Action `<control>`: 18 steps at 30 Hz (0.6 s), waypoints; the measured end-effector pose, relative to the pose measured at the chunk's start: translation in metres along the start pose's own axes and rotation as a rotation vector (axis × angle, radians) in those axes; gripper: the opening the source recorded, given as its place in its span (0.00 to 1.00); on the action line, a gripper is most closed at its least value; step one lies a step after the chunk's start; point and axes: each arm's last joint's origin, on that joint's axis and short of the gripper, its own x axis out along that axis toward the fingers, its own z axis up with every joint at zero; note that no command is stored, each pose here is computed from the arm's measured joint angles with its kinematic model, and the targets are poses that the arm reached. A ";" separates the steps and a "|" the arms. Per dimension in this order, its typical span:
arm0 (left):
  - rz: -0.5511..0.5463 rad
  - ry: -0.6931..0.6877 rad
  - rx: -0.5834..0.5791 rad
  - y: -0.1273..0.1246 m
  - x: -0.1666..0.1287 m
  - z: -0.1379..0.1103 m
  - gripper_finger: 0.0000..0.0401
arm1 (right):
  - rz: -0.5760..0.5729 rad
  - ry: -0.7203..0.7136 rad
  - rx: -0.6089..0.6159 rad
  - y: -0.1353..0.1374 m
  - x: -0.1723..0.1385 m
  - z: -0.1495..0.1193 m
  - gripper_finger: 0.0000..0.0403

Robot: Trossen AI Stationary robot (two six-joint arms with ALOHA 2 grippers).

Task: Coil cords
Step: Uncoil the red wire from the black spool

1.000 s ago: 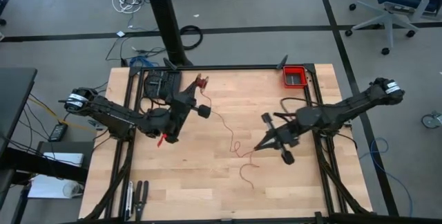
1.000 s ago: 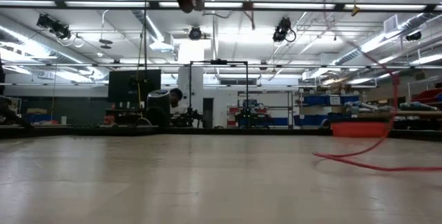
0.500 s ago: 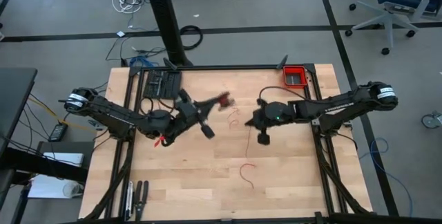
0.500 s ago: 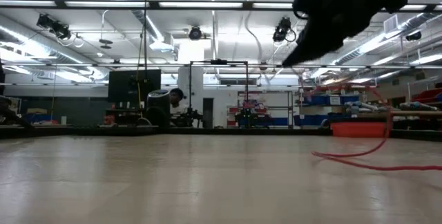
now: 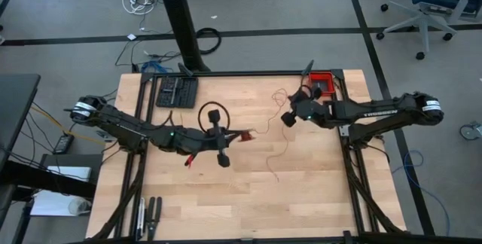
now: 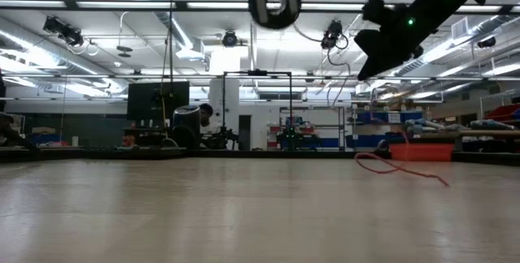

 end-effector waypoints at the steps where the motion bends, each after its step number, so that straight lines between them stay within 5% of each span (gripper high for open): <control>1: 0.032 0.037 0.019 0.000 0.000 -0.003 0.00 | -0.018 -0.018 0.009 -0.002 -0.003 0.002 0.00; 11: 0.317 0.244 0.103 0.010 0.000 -0.019 0.00 | -0.079 -0.270 0.033 -0.006 -0.046 0.022 0.00; 18: 0.523 0.321 0.132 0.018 -0.001 -0.024 0.00 | 0.049 -0.482 0.010 0.008 -0.088 0.040 0.00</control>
